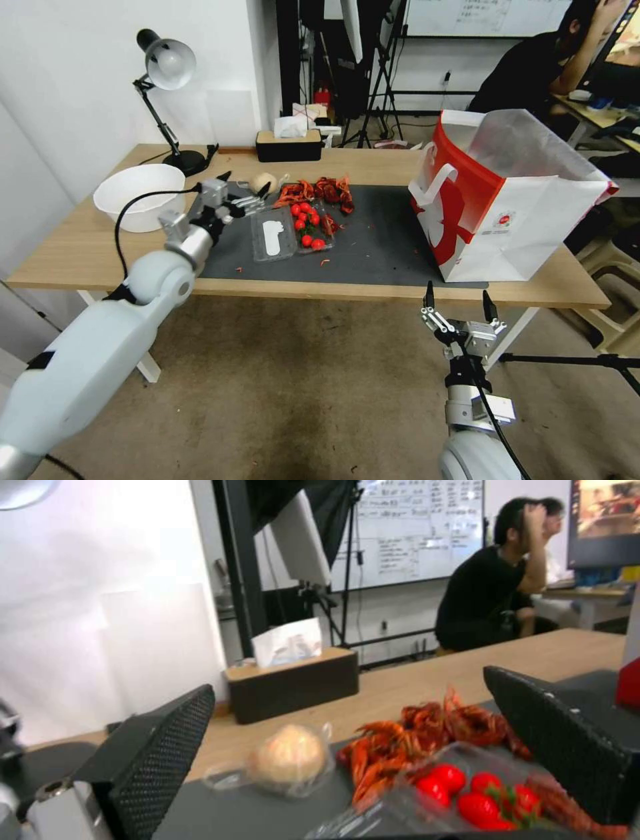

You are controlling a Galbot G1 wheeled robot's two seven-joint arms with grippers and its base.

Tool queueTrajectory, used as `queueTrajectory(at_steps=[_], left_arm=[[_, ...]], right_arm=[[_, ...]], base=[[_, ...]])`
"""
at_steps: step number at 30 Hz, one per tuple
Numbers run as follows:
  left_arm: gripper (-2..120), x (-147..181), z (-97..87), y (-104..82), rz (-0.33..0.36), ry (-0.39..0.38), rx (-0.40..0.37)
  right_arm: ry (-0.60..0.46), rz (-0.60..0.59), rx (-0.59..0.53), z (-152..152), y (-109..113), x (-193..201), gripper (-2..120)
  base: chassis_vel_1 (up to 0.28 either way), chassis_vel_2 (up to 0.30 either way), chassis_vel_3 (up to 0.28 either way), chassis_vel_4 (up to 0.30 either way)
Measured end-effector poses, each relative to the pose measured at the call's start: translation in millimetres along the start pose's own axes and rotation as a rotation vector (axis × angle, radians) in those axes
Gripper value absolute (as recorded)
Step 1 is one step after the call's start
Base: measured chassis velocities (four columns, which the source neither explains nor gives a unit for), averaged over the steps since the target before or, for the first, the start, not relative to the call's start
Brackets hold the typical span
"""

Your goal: Pick up the trash from the table and place it into the takeout bag.

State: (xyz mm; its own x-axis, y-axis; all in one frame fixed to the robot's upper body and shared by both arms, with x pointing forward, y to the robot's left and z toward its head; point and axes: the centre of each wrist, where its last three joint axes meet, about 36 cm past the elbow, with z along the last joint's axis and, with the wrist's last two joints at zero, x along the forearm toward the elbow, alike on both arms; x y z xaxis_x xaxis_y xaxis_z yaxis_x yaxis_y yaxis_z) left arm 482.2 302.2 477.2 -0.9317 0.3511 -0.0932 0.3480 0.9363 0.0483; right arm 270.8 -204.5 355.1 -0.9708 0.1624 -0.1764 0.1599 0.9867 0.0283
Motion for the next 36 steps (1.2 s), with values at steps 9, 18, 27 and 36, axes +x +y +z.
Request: queueTrajectory(at_steps=[9, 18, 27, 36], left_arm=[[100, 47.3, 18.2, -2.9, -0.068, 0.038, 0.006], [100, 80.6, 27.9, -2.7, -0.154, 0.039, 0.015], [100, 116.4, 45.8, -8.7, -0.233, 0.049, 0.026], [100, 155.5, 63.3, -18.4, -0.283, 0.082, -0.005]], right_arm=[[0.001, -0.002, 0.002, 0.4, 0.3, 0.3, 100], [0.002, -0.001, 0.001, 0.5, 1.0, 0.8, 100], [0.0, 0.001, 0.002, 0.8, 0.5, 0.6, 100], [0.001, 0.001, 0.001, 1.0, 1.0, 1.3, 100]], base=[[0.0, 0.0, 0.0, 0.0], [0.0, 0.0, 0.0, 0.0], [0.0, 0.0, 0.0, 0.0], [0.0, 0.0, 0.0, 0.0]])
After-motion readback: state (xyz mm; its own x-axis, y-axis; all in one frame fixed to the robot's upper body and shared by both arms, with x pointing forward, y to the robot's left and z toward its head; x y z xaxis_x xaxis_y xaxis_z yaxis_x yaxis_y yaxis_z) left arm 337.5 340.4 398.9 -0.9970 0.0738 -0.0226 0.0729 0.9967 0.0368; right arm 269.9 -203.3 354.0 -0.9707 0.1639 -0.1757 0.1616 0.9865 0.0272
